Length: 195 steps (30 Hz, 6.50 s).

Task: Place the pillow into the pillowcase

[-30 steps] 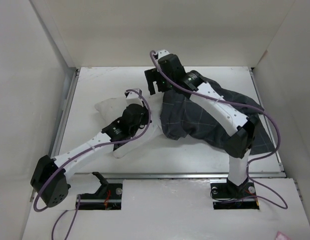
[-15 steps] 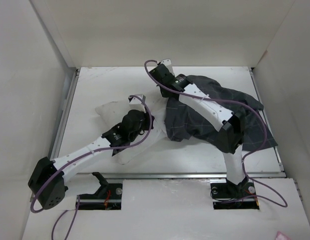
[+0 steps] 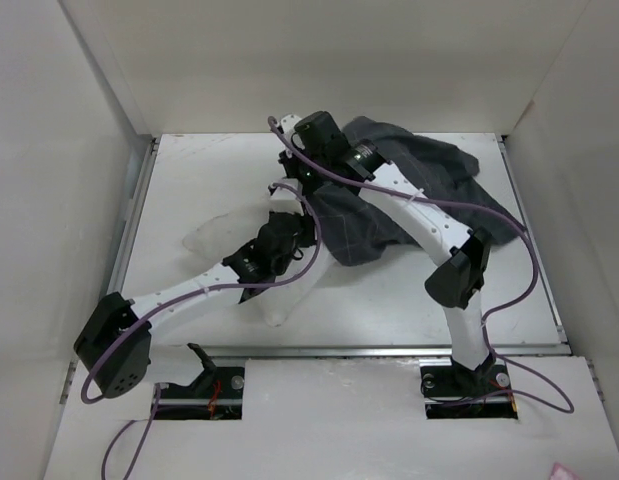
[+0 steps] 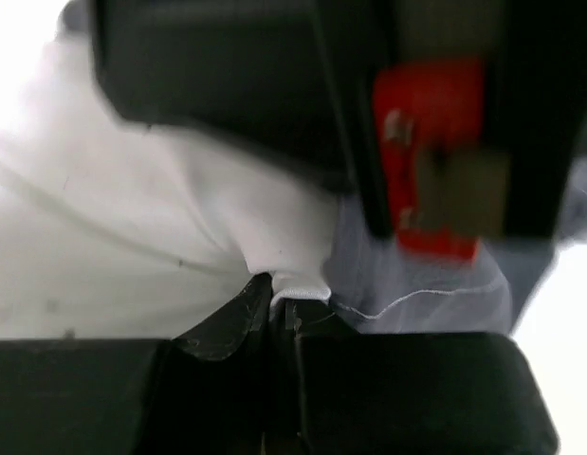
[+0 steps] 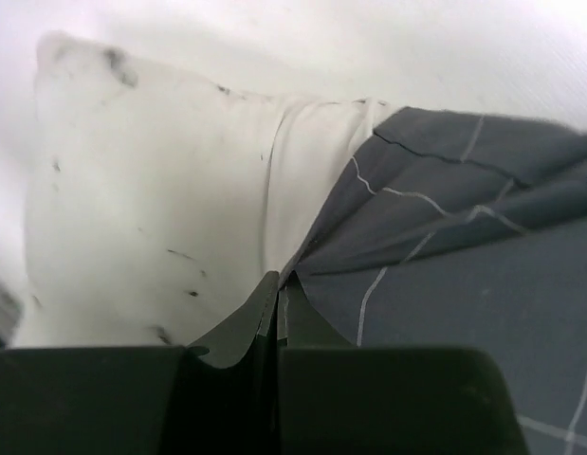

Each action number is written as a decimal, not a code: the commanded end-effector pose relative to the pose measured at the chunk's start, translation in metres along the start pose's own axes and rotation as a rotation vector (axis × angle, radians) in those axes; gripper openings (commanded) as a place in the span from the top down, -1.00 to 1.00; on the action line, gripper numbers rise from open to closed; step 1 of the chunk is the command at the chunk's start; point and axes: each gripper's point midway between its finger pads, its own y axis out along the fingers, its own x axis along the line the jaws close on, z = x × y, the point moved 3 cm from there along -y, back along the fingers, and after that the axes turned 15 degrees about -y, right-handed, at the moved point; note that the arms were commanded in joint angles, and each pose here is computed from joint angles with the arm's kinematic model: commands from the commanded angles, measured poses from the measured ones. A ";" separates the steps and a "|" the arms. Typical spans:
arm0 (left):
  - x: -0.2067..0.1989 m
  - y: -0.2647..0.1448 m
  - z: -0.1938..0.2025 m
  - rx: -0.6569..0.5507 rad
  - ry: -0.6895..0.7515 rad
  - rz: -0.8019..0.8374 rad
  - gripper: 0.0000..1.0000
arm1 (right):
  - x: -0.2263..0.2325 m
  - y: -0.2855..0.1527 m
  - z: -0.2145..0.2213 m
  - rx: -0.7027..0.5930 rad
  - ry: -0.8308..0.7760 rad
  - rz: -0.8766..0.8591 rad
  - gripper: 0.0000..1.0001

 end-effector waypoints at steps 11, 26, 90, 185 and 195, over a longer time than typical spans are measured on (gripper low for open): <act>-0.058 0.000 -0.110 -0.423 -0.187 0.129 1.00 | 0.070 -0.064 -0.066 -0.259 -0.005 -0.375 1.00; 0.012 -0.015 -0.038 -0.167 -0.139 -0.025 -0.67 | 0.041 0.000 0.016 0.024 0.042 -0.110 -0.14; 0.168 -0.123 -0.138 -0.519 -0.481 -0.725 1.00 | 0.120 -0.034 0.020 -0.099 -0.352 -0.005 -0.99; -0.026 -0.149 -0.109 0.037 -0.196 0.475 1.00 | -0.137 -0.059 0.002 -0.563 0.359 1.314 1.00; 0.006 -0.123 -0.121 -0.061 -0.277 0.224 1.00 | -0.079 -0.066 -0.046 -0.839 0.096 0.860 1.00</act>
